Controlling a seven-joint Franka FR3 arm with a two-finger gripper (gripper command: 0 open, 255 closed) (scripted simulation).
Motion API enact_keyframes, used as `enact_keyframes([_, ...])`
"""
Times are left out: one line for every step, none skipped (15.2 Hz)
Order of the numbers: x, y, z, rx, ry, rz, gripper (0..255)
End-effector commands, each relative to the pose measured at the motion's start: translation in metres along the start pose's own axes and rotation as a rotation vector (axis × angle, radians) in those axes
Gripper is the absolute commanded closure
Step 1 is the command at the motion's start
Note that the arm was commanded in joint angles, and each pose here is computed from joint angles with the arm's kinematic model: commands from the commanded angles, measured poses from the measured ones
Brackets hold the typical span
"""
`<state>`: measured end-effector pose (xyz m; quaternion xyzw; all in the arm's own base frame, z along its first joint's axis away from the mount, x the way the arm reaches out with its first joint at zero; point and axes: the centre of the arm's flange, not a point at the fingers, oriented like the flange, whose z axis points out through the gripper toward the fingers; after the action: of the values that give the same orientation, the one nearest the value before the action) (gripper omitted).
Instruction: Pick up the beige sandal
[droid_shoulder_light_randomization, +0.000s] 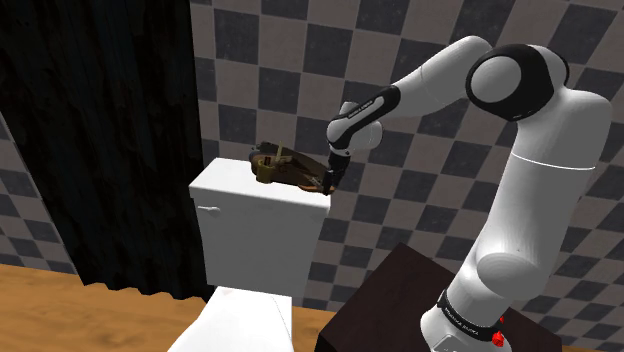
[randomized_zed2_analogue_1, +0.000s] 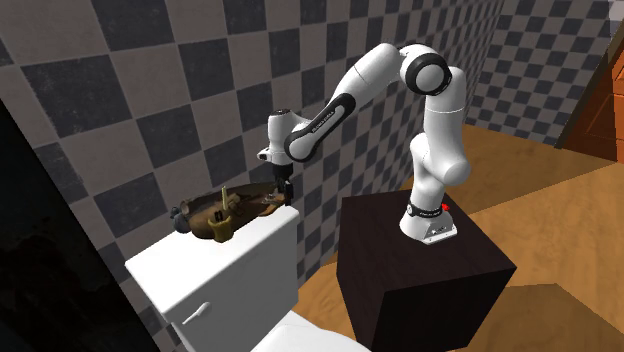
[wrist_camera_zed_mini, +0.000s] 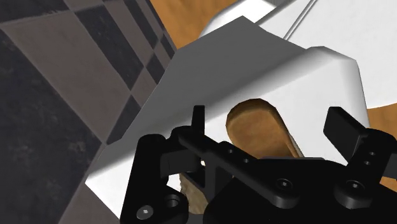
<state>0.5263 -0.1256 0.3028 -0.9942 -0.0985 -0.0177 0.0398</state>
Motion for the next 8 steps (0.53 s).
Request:
enact_keyframes([-0.0017,0.0004,0.0083,0.000,0.000,0.001,0])
enact_keyframes([-0.0018,0.0004,0.0083,0.000,0.000,0.001,0])
enact_keyframes([-0.0021,0.0004,0.0084,0.000,-0.001,0.001,255])
enact_keyframes([-0.0030,0.0012,0.0080,0.000,-0.001,0.001,255])
enact_keyframes([-0.0036,0.0014,0.0079,0.000,-0.001,0.000,255])
enact_keyframes([-0.0029,0.0010,0.0080,0.000,-0.001,0.001,255])
enact_keyframes([-0.0030,0.0006,0.0076,0.000,-0.001,0.001,255])
enact_keyframes([-0.0030,0.0004,0.0074,0.000,-0.001,0.001,255])
